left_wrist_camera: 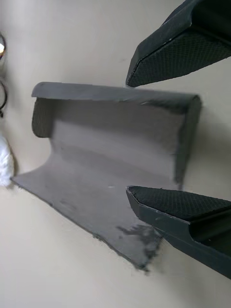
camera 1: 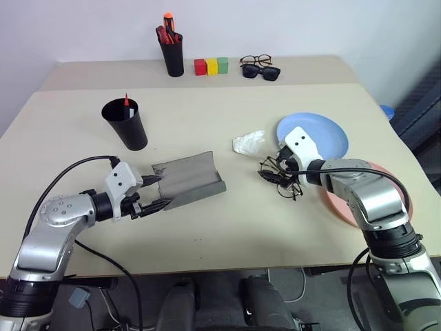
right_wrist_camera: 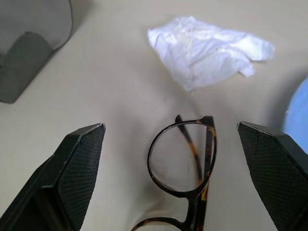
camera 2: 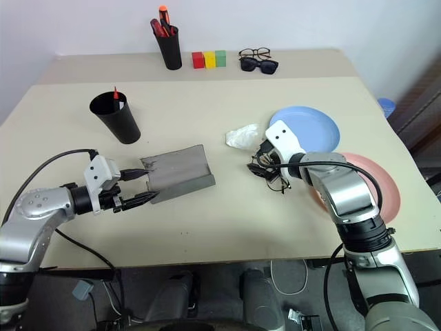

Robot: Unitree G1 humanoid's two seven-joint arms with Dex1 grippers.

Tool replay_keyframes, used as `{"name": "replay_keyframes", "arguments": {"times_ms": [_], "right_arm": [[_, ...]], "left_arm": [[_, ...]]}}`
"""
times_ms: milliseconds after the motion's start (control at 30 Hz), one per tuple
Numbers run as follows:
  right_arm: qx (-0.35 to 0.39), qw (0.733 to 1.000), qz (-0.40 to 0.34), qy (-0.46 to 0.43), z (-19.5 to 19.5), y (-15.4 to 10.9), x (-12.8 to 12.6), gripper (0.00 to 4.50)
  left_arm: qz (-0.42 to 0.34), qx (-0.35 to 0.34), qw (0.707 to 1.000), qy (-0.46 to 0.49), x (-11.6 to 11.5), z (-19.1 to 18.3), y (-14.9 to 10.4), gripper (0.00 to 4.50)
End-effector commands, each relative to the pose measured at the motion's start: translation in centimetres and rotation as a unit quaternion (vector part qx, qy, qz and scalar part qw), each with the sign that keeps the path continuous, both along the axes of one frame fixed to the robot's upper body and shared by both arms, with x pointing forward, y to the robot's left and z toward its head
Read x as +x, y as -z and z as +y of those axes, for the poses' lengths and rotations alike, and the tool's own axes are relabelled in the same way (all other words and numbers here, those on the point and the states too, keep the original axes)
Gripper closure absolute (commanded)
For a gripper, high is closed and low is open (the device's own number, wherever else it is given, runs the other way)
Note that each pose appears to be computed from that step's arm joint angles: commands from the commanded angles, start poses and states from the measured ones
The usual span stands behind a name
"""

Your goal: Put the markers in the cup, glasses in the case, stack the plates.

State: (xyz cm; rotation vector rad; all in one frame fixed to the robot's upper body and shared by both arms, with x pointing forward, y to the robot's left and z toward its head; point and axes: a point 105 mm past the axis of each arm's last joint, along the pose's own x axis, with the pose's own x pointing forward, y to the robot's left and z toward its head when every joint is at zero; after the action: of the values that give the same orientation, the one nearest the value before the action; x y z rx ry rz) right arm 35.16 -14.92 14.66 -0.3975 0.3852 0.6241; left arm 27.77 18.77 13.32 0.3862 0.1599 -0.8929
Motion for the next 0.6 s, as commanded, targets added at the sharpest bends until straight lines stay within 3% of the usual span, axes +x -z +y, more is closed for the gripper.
{"name": "replay_keyframes", "arguments": {"times_ms": [33, 500, 600], "right_arm": [[-0.009, 1.0, -0.01, 0.024, -1.4, -1.0, -0.1, 0.0], [-0.016, 0.997, 0.031, 0.071, -3.7, 1.2, -1.4, 0.0], [-0.016, 0.997, 0.032, 0.072, -3.6, 1.2, -1.4, 0.9]], "left_arm": [[-0.037, 0.006, 0.999, 0.003, -0.6, -0.1, -1.1, 1.2], [-0.049, 0.003, 0.998, 0.05, -0.6, -2.7, -1.9, 1.2], [-0.049, 0.006, 0.998, 0.05, -0.5, -2.6, -1.8, 1.14]]}}
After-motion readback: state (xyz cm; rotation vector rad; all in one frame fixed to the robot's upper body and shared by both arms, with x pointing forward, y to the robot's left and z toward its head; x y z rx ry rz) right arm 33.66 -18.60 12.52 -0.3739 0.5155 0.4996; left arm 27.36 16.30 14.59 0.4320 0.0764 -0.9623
